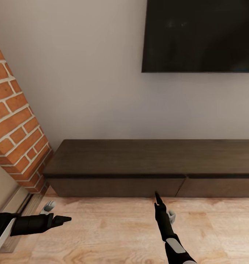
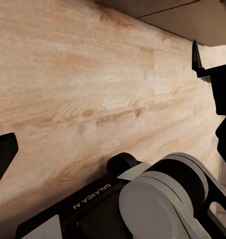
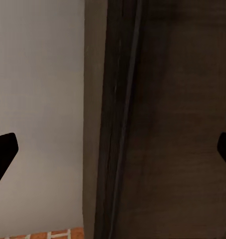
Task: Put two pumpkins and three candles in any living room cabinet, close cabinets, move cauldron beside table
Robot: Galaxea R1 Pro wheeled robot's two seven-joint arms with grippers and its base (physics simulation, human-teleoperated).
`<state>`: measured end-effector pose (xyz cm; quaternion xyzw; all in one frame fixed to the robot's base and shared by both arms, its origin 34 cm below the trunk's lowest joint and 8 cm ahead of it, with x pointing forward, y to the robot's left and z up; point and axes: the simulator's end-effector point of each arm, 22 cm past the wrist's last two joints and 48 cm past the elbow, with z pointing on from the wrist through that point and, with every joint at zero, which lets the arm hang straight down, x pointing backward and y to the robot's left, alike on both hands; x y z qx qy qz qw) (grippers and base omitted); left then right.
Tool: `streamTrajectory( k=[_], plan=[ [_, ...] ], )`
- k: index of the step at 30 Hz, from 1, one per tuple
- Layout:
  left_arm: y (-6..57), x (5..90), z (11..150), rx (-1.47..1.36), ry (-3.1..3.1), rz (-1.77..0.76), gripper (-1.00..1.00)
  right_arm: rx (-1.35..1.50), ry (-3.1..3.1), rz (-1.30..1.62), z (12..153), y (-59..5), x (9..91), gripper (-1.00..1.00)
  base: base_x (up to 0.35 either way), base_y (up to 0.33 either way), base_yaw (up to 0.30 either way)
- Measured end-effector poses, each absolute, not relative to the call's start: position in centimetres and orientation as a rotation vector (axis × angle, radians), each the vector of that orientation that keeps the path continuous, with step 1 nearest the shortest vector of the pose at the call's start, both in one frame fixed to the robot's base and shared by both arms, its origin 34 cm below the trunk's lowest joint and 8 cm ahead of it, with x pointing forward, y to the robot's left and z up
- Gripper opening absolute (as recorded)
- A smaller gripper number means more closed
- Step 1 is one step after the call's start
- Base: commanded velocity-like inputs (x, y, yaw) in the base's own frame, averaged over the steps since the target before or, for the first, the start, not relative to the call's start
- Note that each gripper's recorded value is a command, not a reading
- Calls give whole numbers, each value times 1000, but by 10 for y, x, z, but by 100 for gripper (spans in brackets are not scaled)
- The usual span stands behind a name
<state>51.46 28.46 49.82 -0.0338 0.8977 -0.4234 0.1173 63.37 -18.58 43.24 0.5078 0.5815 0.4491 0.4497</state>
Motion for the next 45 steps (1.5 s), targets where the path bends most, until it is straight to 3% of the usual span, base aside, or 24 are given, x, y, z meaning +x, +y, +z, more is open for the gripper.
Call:
streamTrajectory(
  k=[10,45],
  plan=[
    [284,515,498,-98,2624,-1242,100,1254,1439,1111,433,-186,634,100,221,0,0],
    [277,510,474,-104,2606,-1272,100,1237,1443,1118,408,-183,628,100,20,0,0]
  ],
)
